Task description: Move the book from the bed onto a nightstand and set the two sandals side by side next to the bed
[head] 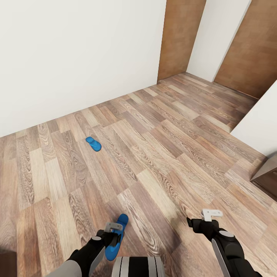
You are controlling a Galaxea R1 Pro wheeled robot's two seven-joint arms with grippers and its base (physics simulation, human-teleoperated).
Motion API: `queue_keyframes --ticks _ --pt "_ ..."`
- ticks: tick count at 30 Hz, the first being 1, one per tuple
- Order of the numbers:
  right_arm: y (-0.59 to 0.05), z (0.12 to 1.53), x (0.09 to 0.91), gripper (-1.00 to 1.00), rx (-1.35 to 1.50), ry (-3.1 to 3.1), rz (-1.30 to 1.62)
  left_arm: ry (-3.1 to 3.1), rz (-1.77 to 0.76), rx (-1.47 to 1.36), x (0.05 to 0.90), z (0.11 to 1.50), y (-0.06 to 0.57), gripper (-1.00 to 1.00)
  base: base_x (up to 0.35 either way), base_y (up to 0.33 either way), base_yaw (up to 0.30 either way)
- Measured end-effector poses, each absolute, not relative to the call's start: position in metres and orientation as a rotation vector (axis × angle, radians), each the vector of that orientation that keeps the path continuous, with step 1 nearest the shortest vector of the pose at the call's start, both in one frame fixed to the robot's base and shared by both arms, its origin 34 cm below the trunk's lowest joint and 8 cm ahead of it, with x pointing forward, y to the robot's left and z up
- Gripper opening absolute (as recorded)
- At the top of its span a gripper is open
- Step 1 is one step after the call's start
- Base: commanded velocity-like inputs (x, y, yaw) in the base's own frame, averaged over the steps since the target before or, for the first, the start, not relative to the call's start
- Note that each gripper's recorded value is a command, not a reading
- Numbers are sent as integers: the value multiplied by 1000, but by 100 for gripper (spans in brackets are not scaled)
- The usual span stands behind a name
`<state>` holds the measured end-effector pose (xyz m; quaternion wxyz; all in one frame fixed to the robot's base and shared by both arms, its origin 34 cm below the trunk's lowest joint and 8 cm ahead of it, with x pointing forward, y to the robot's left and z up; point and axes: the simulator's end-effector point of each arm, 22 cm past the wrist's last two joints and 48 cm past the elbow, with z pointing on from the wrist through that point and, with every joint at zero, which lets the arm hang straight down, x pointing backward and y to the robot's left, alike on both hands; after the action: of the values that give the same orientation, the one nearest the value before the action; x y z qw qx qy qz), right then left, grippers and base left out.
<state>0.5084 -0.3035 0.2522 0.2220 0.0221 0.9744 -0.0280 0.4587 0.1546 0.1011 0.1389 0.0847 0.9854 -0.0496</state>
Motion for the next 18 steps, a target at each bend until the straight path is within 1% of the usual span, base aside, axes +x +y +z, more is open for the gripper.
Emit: queue_keyframes --ticks 12,18 --pt "-304 289 539 100 51 2589 -83 2823 -145 239 471 106 153 100 0 0 0" --pt "-300 283 538 100 44 2598 -75 2839 -151 237 466 97 151 100 0 0 0"
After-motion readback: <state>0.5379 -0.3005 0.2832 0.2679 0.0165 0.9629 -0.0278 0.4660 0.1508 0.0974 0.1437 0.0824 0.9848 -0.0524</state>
